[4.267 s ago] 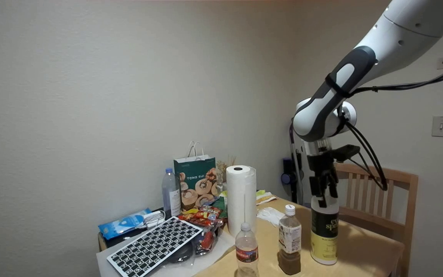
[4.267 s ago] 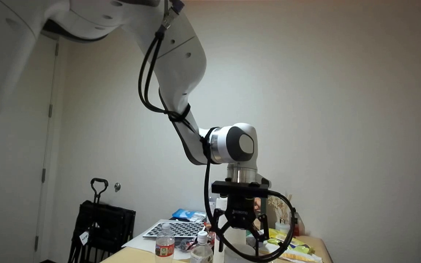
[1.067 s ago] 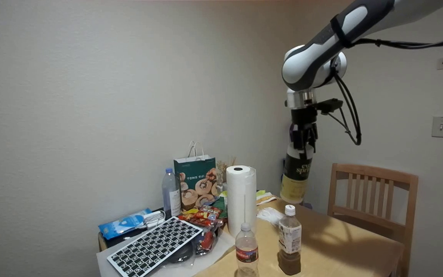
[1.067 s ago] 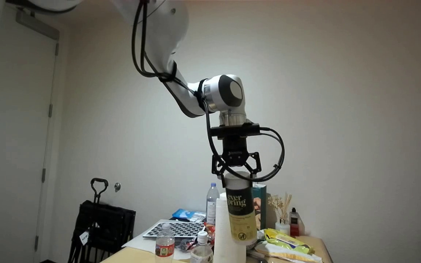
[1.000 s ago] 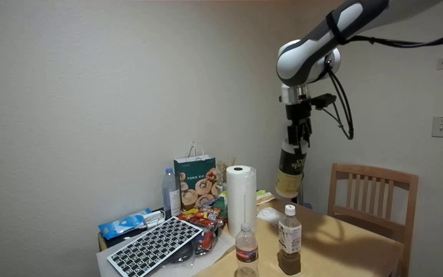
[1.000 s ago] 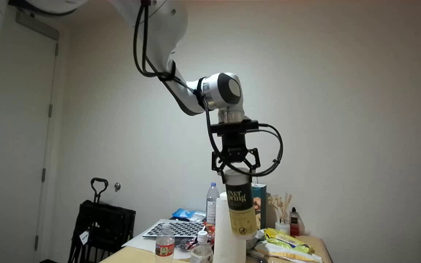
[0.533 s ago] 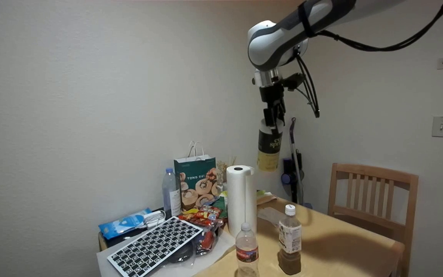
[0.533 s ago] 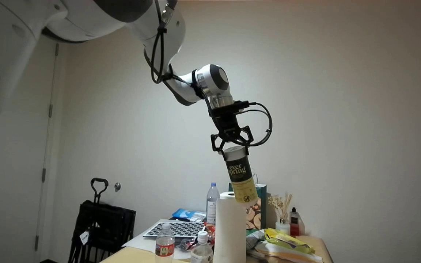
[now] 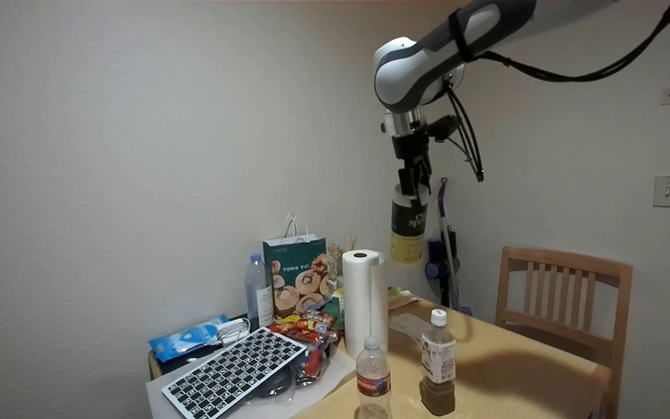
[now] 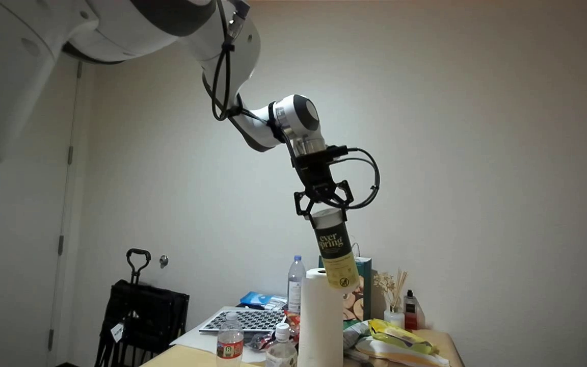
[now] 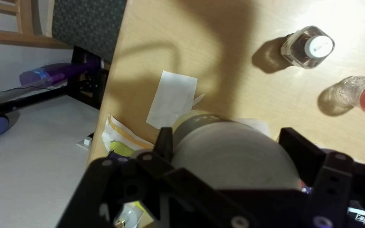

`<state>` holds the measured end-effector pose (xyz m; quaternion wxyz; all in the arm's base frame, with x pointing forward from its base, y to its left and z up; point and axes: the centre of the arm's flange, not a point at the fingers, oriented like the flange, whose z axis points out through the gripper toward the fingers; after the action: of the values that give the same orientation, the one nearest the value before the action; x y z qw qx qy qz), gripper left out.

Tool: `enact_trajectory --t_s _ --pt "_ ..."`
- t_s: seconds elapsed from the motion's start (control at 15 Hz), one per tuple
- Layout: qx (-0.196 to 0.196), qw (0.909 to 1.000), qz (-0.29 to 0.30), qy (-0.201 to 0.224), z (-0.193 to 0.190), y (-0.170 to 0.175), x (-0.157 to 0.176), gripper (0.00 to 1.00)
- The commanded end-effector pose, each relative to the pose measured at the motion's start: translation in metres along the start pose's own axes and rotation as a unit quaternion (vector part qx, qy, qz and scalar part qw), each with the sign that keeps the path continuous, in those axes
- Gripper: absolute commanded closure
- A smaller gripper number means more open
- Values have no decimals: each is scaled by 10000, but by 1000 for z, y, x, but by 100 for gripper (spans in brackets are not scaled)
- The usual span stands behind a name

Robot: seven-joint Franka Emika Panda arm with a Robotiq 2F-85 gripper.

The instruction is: Put the white bottle on the paper towel

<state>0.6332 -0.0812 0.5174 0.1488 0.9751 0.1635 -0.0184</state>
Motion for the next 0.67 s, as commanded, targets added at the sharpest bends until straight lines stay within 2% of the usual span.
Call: enact_trajectory --t_s 0.0,0.2,0.33,0.6 --pt "-462 9981 -155 369 -39 13 10 40" --pt "-873 9946 -264 504 -72 18 19 40" --pt "-927 9935 -290 597 -90 17 26 40" --pt "-529 9919 -636 961 -107 1 55 40"
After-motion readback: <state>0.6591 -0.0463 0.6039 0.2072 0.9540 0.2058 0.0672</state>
